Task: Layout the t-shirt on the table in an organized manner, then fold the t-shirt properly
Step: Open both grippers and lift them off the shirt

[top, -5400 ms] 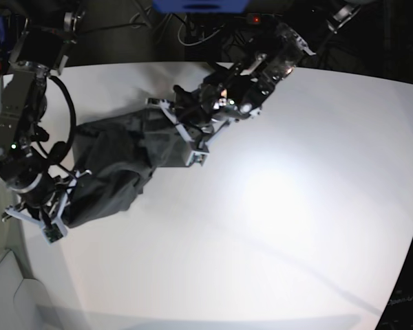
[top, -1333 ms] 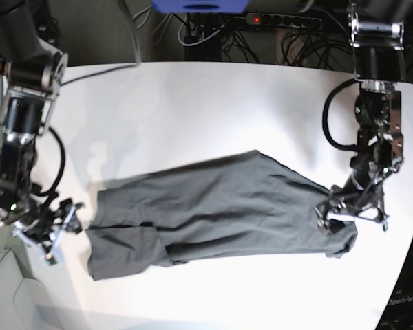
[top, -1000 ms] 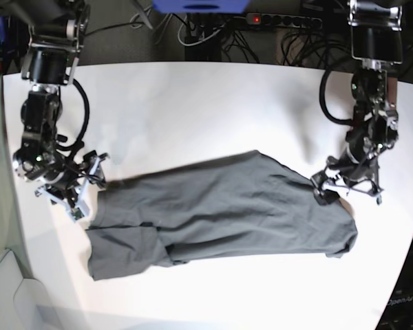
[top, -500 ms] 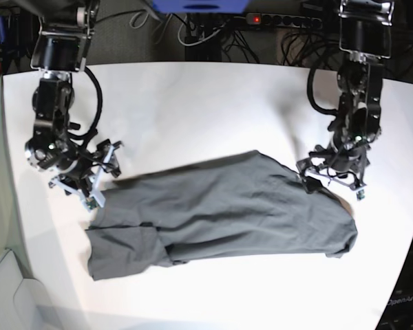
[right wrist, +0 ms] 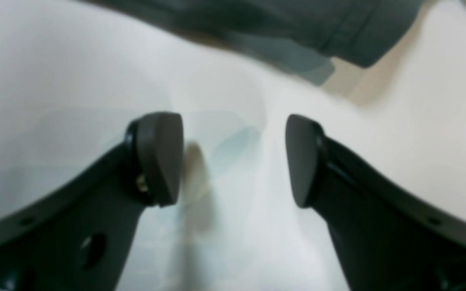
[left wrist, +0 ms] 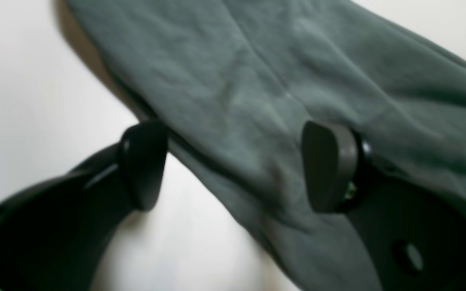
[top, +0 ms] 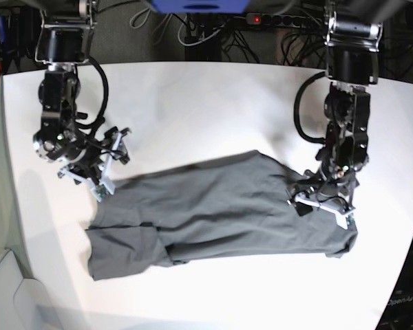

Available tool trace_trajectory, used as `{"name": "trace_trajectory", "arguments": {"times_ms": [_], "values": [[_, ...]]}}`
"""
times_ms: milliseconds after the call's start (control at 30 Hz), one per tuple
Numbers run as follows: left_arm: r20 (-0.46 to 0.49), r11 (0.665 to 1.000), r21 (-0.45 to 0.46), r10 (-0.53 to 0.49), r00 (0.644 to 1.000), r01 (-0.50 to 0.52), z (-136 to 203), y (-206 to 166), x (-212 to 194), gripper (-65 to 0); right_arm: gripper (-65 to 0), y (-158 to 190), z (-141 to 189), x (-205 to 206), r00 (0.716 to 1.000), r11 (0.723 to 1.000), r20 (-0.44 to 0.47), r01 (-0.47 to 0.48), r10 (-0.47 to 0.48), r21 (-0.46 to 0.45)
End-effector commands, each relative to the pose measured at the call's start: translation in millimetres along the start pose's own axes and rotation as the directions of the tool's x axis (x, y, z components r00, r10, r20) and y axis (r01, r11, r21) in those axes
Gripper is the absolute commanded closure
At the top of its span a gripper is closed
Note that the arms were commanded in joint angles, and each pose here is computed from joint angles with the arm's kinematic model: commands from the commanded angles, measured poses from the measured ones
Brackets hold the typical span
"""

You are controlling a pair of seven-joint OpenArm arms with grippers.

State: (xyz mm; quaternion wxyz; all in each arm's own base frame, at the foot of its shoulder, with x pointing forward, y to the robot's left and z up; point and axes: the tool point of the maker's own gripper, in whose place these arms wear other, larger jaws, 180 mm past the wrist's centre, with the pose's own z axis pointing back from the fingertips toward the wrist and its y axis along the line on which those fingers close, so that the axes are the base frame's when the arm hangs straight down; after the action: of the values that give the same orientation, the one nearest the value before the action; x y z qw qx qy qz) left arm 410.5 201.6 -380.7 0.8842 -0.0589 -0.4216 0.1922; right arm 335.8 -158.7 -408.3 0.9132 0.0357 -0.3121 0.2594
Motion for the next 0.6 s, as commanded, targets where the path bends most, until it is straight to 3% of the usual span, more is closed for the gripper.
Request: {"name": "trace_trajectory", "arguments": {"times_ms": [0,333,400,567], "values": [[0.061,1.000,-0.008,-0.002,0.998,0.003,1.8,-2.9,24.4,-50.6,-40.3,-11.7,6.7,19.9,0.998,1.000,0.060,-0.008,0.009,-0.027],[0.087,0.995,0.059,0.079,0.993,-0.084,-2.1,33.6,33.3,-50.7,-40.3,-20.7,10.0,16.1,0.999,0.999,0.050,-0.018,0.020,-0.044],[0.128,0.994,0.065,0.080,0.989,-0.089,-5.3,35.6,41.9,-50.6,-40.3,-19.7,9.6,16.5,0.999,0.999,0.050,-0.018,0.020,-0.042],[0.122,0.992,0.063,0.101,0.987,-0.109,-14.4,29.7,41.2,-50.5,-40.3,-20.3,9.8,16.3,0.999,0.999,0.050,-0.019,0.021,-0.044]]}}
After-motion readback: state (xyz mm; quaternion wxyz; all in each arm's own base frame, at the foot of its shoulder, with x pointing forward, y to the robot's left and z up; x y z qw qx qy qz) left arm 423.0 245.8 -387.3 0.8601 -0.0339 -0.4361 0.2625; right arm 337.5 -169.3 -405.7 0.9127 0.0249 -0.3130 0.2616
